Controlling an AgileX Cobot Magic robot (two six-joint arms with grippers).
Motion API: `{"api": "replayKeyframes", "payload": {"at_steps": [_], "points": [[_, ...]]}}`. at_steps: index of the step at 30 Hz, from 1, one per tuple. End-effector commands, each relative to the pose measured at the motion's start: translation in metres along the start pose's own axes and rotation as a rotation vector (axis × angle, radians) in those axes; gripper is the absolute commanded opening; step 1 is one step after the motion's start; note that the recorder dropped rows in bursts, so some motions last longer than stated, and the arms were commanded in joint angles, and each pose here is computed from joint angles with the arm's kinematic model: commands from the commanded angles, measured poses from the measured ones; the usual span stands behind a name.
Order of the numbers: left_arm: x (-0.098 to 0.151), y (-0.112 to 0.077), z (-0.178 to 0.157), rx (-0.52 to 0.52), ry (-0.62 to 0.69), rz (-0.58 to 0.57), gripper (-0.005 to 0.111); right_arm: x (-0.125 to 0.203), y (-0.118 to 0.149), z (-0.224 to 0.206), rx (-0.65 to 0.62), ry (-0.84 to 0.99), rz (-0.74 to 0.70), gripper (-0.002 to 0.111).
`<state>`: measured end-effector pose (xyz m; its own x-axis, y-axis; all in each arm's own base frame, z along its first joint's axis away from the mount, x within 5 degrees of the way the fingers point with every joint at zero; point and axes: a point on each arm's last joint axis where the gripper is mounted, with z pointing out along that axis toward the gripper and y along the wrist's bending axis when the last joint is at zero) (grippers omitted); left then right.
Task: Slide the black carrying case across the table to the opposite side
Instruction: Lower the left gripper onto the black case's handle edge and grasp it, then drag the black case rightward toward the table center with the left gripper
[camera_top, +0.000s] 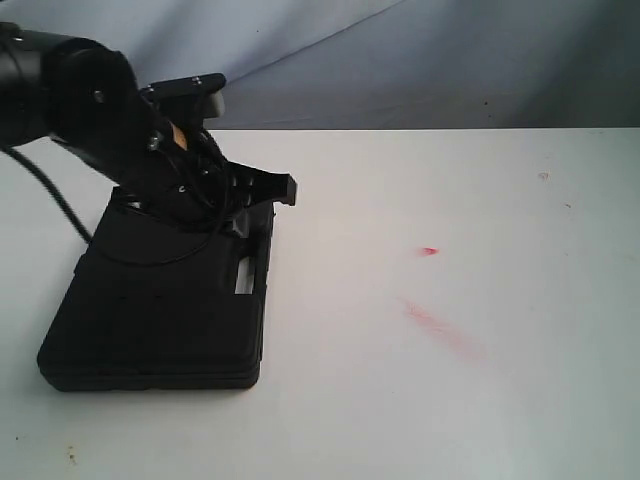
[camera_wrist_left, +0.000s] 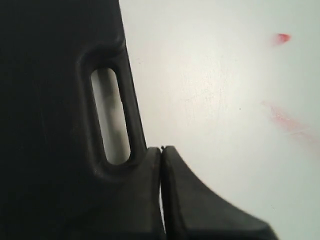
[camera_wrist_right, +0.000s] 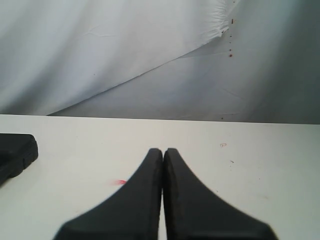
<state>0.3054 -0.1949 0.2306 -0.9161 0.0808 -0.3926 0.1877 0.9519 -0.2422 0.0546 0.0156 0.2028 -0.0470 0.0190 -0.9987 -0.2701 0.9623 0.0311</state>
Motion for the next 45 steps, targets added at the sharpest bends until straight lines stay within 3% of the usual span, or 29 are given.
{"api": "replayKeyframes", "payload": {"at_steps": [1, 12, 25, 29, 37, 45], "points": [[-0.01, -0.004, 0.019, -0.037, 0.038, -0.029, 0.0, 0.001, 0.0, 0.0, 0.005, -0.004, -0.002, 0.0], [-0.032, -0.007, 0.052, -0.123, 0.112, -0.032, 0.0, 0.001, 0.0, 0.0, 0.005, -0.004, -0.002, 0.0], [-0.038, -0.004, 0.086, -0.176, 0.146, -0.031, 0.001, 0.001, 0.0, 0.0, 0.005, -0.004, -0.002, 0.0], [-0.038, -0.004, 0.088, -0.173, 0.136, -0.028, 0.007, 0.001, 0.0, 0.0, 0.005, -0.004, -0.002, 0.0], [-0.039, -0.003, 0.088, -0.186, 0.127, -0.011, 0.031, 0.001, 0.0, 0.0, 0.005, -0.004, -0.002, 0.0], [-0.04, -0.003, 0.091, -0.179, 0.114, -0.014, 0.033, 0.001, 0.0, 0.0, 0.005, -0.004, -0.002, 0.0]]}}
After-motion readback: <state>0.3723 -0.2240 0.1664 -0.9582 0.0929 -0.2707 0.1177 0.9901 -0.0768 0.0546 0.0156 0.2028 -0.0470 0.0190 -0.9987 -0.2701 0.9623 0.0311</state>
